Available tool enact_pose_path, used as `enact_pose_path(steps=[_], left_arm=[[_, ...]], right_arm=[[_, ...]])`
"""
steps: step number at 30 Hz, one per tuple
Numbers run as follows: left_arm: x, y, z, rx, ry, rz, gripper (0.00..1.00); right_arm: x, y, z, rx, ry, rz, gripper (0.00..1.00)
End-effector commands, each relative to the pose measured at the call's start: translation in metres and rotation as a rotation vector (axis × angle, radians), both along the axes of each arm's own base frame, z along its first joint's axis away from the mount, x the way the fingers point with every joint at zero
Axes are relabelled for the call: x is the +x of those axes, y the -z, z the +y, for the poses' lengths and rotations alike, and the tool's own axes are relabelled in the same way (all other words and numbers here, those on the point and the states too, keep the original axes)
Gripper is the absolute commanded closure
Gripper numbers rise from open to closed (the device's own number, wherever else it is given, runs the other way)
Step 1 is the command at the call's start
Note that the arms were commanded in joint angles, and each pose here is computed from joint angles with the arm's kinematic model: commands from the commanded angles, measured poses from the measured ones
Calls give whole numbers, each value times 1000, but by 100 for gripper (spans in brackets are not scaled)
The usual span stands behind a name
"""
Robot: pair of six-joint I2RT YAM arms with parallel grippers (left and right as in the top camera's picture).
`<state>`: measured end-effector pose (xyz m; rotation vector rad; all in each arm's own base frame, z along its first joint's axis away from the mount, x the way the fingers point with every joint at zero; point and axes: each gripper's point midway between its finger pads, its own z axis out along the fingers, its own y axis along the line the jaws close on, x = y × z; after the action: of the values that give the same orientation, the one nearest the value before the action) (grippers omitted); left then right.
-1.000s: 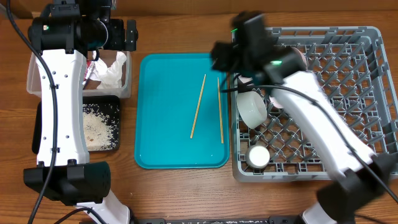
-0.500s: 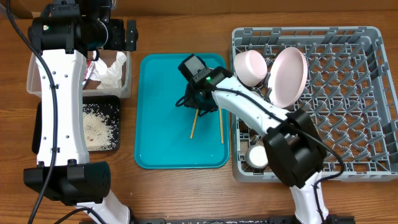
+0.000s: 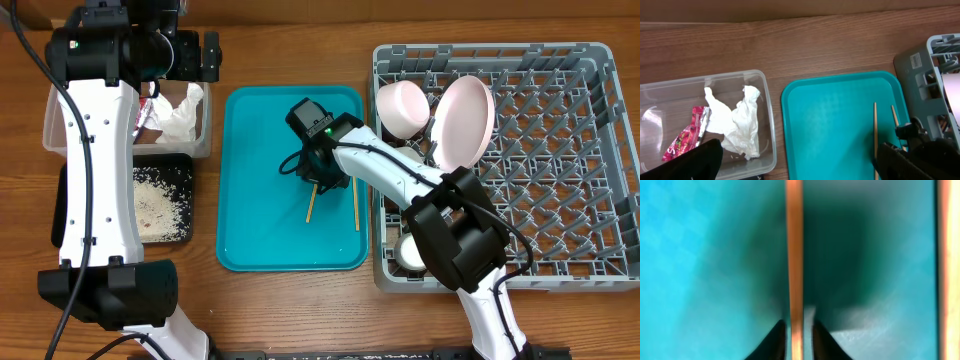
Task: Sort waste into correct bins and load items into the dishwasher
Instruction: 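Move the right gripper back to the chopsticks on the teal tray, then grasp one chopstick and drop it into the dish rack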
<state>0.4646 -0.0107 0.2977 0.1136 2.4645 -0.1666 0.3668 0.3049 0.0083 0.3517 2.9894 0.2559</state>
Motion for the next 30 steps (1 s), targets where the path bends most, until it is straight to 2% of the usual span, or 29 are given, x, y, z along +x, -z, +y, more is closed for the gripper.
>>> enact_pose_path(steps=[1,4,10,18,21,23,26,30], left_arm=[[3,-4,0,1,-6,-12,0],[3,-4,0,1,-6,-12,0],[3,-4,0,1,-6,-12,0],[3,-4,0,1,-6,-12,0],[3,-4,0,1,-6,-12,0],[3,-4,0,1,-6,-12,0],[3,-4,0,1,-6,-12,0],[3,-4,0,1,-6,-12,0]], right_arm=[[-13,19,1,-31,0,52,88],[-14,20,-3,-50,7,50,96],[-9,11,-3,-56,-10,41,96],[13,-112,-19,-119,-196,-125,96],[7,-166,-40,-187,-267,-184,96],[-3,-195,-69,-269,-252,-193,96],[-19,-221,-115,-392,-214,-169,96],[-21,-229,-136,-392,-223,-162,96]])
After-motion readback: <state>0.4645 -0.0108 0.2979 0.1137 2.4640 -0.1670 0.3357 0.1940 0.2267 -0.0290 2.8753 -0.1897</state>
